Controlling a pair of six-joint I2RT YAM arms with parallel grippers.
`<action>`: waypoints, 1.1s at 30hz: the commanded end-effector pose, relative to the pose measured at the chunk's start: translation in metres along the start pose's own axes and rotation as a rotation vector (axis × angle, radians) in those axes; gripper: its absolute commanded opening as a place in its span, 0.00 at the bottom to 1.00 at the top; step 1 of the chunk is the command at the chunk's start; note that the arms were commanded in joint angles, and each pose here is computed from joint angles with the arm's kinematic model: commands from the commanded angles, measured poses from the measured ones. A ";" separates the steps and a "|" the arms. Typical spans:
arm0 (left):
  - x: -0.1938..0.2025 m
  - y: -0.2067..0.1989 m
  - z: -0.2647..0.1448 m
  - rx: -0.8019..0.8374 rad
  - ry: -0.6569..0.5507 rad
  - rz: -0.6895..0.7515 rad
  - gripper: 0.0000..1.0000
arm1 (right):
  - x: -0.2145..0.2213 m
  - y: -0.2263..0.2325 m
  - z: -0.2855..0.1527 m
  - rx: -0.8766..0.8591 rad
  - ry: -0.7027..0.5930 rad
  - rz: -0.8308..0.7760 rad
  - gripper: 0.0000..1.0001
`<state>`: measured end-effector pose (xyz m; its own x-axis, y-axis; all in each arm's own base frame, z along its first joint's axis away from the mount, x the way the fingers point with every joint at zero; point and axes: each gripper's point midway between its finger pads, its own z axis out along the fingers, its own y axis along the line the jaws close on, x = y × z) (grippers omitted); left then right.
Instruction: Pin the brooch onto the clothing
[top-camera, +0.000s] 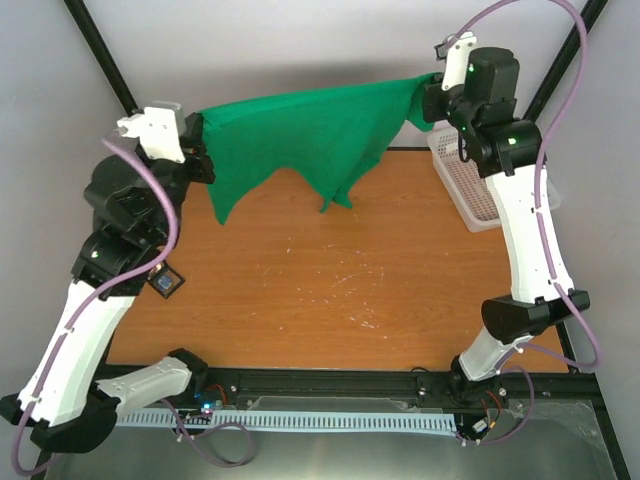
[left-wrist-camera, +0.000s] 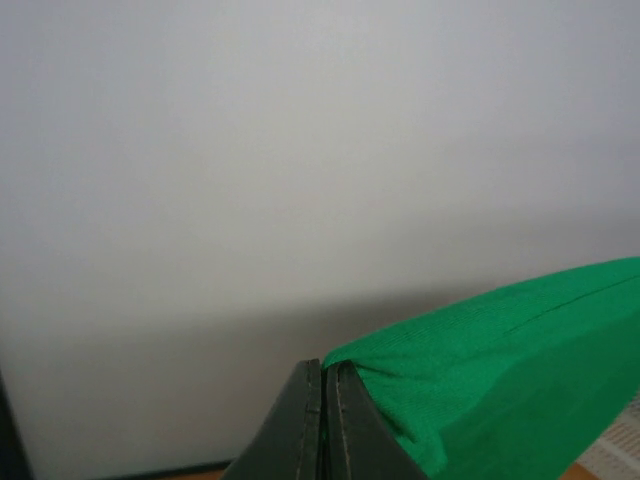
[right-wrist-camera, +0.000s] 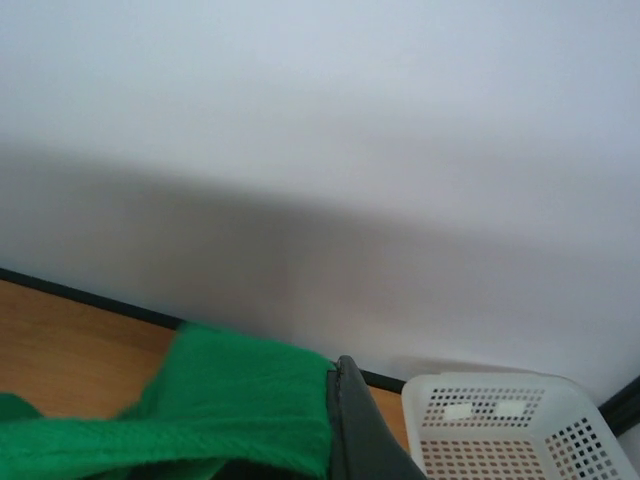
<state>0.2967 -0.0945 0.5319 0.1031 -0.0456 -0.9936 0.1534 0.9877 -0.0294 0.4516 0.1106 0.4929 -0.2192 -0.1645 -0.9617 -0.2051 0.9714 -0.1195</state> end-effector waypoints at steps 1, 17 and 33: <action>-0.086 0.000 -0.060 0.126 -0.218 -0.007 0.01 | -0.038 -0.016 -0.055 0.022 -0.129 0.055 0.03; -0.115 -0.086 -0.169 0.842 -0.323 -0.076 0.01 | -0.092 0.000 -0.273 -0.152 -0.601 0.010 0.02; 0.279 -0.001 -0.004 -0.163 0.624 -0.398 0.01 | 0.087 0.038 0.106 -0.122 -0.067 0.125 0.07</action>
<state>0.3123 -0.1315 0.3480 -0.3491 -0.2411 -0.9055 0.1985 0.9254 -0.3229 0.4743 0.1343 0.4397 -0.0318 -0.0904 -0.9954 -0.2999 0.9509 -0.0768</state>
